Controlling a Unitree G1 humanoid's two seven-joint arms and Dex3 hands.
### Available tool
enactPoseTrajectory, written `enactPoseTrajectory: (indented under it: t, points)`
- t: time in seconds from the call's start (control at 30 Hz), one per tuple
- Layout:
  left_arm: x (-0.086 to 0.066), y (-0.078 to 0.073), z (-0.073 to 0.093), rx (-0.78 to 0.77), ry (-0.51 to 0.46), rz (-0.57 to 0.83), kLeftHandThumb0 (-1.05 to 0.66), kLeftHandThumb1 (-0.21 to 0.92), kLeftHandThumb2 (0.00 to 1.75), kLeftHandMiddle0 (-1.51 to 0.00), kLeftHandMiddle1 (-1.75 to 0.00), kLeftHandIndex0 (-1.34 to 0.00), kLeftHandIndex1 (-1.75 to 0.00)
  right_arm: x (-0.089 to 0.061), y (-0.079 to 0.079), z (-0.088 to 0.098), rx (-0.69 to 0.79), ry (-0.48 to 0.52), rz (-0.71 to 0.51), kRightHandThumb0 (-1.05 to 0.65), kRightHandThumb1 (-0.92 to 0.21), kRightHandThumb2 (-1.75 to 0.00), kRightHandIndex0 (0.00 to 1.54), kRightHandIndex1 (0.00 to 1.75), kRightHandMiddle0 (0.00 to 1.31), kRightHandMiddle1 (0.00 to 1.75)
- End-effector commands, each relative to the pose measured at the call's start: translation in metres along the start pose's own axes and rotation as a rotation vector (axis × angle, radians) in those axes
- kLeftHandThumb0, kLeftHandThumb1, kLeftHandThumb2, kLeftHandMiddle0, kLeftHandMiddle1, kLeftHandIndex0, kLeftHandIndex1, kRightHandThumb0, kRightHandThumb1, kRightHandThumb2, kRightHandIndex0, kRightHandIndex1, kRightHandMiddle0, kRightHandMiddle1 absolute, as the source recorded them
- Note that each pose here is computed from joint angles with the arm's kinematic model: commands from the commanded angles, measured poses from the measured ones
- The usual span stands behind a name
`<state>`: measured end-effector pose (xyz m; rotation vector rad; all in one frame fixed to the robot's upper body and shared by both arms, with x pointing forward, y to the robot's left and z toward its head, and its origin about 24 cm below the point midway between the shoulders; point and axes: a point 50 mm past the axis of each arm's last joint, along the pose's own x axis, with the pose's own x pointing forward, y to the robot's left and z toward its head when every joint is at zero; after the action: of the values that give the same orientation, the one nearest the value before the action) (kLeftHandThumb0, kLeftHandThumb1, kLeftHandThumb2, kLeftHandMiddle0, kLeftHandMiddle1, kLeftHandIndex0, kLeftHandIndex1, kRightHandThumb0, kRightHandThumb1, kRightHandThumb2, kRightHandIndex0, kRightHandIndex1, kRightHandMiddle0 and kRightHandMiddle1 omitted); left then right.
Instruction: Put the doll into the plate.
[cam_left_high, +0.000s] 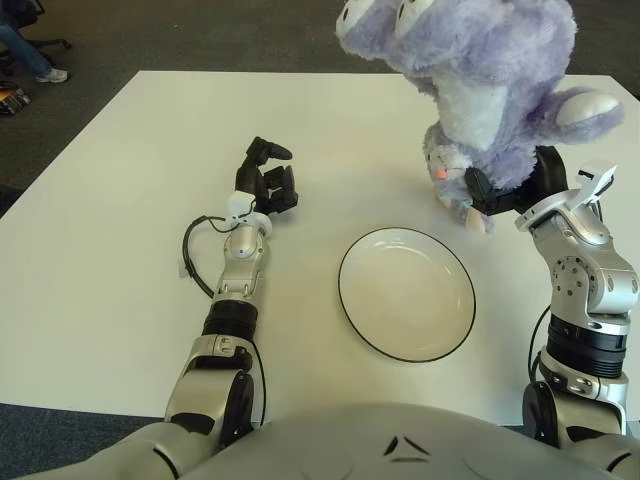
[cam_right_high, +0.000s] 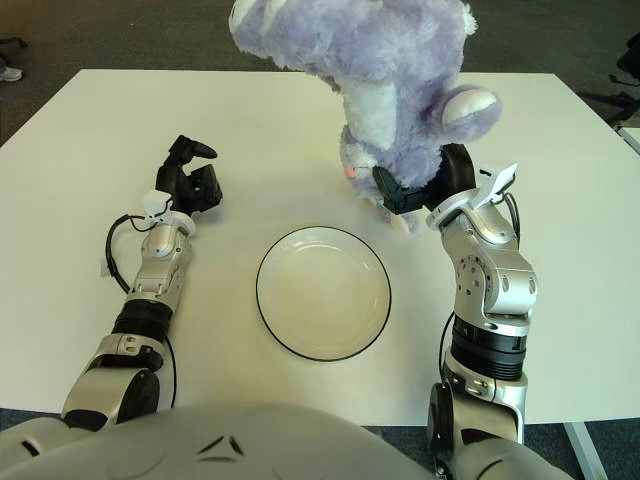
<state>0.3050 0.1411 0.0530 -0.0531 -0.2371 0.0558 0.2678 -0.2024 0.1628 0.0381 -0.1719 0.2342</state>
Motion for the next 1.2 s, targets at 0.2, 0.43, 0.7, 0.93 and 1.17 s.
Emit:
enactPoseTrajectory:
  t: [0.2, 0.43, 0.7, 0.93, 1.17]
  points:
    - [-0.027, 0.01, -0.03, 0.012, 0.128, 0.035, -0.42, 0.5, 1.08, -1.12, -1.75, -0.46, -1.75, -0.019, 0.007, 0.012, -0.245, -0.092, 0.03, -0.01, 0.01, -1.62, 0.88, 1.74, 0.72, 1.53]
    - [-0.026, 0.009, -0.03, 0.01, 0.133, 0.035, -0.42, 0.49, 1.1, -1.13, -1.75, -0.48, -1.75, -0.027, 0.007, 0.014, -0.365, -0.097, 0.018, -0.01, 0.06, -1.67, 0.91, 1.75, 0.76, 1.53]
    - [-0.025, 0.008, -0.029, 0.011, 0.138, 0.038, -0.43, 0.48, 1.11, -1.14, -1.75, -0.48, -1.75, -0.036, 0.009, 0.013, -0.478, -0.107, -0.002, -0.01, 0.08, -1.69, 0.92, 1.75, 0.78, 1.52]
    - [-0.025, 0.006, -0.029, 0.013, 0.139, 0.038, -0.43, 0.48, 1.12, -1.14, -1.75, -0.49, -1.75, -0.045, 0.014, 0.01, -0.583, -0.091, -0.025, -0.01, 0.1, -1.72, 0.93, 1.75, 0.77, 1.55]
    - [-0.025, 0.005, -0.028, 0.015, 0.135, 0.031, -0.43, 0.48, 1.12, -1.14, -1.75, -0.48, -1.75, -0.05, 0.016, 0.011, -0.681, -0.09, -0.047, -0.01, 0.1, -1.74, 0.93, 1.75, 0.76, 1.6]
